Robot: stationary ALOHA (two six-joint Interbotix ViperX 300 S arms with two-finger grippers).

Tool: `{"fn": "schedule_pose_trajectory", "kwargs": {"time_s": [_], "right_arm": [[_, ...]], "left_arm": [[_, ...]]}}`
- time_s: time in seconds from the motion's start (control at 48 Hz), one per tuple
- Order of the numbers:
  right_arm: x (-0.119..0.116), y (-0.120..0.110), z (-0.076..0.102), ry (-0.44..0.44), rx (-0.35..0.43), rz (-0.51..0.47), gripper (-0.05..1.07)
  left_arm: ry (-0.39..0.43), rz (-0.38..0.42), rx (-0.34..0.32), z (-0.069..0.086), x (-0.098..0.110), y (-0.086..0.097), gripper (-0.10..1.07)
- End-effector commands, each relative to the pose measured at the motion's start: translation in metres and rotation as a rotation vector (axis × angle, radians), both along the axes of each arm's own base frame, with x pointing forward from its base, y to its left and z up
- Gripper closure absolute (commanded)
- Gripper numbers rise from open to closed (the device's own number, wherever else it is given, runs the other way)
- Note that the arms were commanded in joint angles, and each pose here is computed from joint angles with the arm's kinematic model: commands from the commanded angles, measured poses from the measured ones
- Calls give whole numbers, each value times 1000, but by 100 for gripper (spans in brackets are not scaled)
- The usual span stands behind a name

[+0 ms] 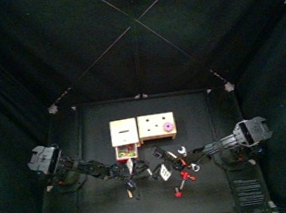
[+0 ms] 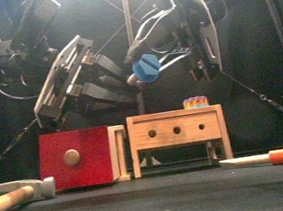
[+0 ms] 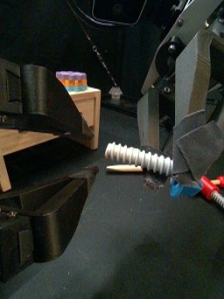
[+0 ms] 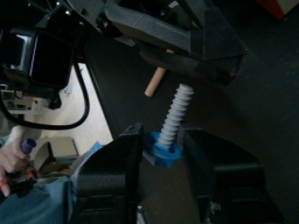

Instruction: Hand over blue screw to left hand

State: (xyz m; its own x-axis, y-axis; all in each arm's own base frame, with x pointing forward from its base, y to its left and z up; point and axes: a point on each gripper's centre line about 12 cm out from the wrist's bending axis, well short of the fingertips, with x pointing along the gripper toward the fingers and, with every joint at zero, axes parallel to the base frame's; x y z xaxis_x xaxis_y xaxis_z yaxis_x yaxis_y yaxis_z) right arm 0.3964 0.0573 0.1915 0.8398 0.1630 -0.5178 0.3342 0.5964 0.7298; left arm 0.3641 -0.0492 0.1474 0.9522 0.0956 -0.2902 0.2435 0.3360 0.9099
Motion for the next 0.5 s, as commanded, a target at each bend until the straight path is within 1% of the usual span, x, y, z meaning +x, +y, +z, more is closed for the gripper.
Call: {"fn": "schedule_pose_trajectory", "kwargs": {"time_s": [0.0, 0.312, 0.479], "right_arm": [[2, -4, 13, -39, 4, -8, 47], [3, -9, 15, -42, 6, -21, 47], [3, -11, 15, -43, 7, -26, 47]], "left_arm": [[-42, -14, -3, 12, 5, -6, 23], [-57, -45, 6, 15, 10, -15, 23], [-59, -47, 6, 15, 12, -15, 24]]}}
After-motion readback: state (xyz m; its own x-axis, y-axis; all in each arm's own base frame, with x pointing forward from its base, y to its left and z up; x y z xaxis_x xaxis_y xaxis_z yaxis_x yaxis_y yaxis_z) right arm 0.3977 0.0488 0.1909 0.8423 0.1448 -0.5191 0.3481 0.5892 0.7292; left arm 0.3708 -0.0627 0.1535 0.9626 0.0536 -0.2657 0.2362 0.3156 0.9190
